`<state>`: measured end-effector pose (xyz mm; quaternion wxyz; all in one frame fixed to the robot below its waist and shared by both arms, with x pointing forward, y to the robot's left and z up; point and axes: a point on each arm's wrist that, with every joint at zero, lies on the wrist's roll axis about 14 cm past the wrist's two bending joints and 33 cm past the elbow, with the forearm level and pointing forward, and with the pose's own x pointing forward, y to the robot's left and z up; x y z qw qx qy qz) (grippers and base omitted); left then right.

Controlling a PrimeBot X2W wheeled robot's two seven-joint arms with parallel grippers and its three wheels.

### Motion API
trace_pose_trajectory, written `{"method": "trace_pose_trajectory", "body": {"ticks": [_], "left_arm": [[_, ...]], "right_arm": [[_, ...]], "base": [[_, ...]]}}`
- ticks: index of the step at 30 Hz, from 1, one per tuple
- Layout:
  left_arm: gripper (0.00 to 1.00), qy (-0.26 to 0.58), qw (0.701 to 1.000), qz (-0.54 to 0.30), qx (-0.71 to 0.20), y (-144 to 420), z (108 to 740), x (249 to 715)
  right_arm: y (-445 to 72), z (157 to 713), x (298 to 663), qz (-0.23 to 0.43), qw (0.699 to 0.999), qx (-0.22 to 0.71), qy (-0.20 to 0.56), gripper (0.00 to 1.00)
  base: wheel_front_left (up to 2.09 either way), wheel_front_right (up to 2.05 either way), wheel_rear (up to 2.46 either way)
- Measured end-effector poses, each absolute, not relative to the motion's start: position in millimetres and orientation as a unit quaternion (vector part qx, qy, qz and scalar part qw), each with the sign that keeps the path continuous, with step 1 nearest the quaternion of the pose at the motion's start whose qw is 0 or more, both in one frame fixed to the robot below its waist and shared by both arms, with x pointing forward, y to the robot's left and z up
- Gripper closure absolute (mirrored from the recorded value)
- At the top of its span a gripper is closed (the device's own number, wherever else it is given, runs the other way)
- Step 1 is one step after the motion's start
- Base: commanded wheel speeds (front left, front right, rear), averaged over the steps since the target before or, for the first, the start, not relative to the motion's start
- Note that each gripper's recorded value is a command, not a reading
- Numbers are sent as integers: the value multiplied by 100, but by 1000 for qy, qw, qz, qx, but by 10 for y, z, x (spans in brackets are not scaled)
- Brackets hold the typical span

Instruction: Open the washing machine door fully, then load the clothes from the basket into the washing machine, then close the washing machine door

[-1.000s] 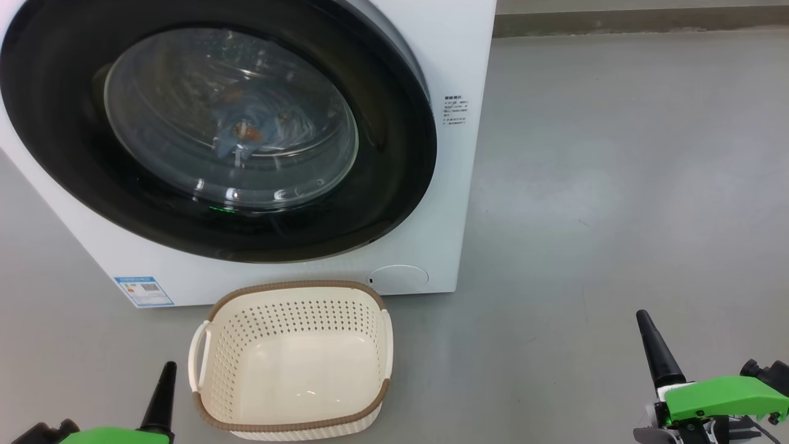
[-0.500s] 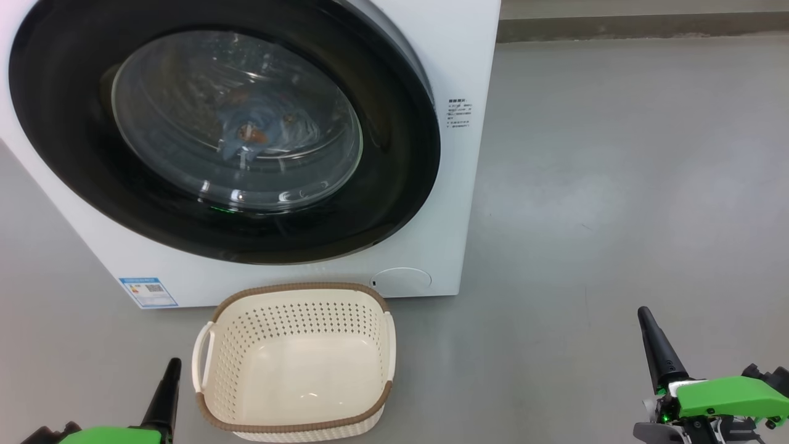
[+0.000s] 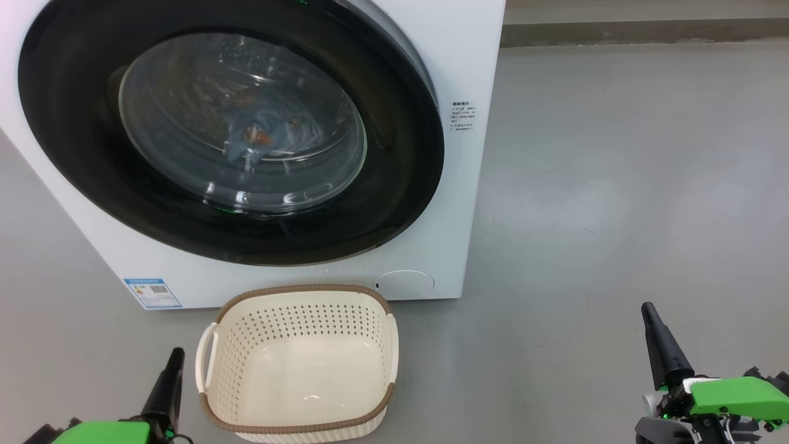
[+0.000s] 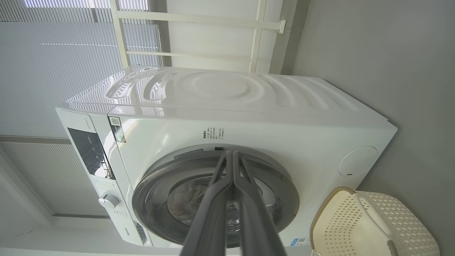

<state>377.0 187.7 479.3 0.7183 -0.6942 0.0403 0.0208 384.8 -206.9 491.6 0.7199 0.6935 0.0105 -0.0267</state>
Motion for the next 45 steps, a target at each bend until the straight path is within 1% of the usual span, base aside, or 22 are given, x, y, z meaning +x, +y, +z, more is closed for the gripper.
{"method": "trace_pose_trajectory", "body": {"ticks": [4,45], "left_arm": [[100,38,706,19,-707,1870,4805,3768],[100,38,705,19,-708,1873,4806,3769]], "right_arm": [[-2074,4938,3850,-25,708,705,6,100],[-2086,4940,3849,-26,706,708,4,100]], "base": [[0,0,0],[0,0,0]]}}
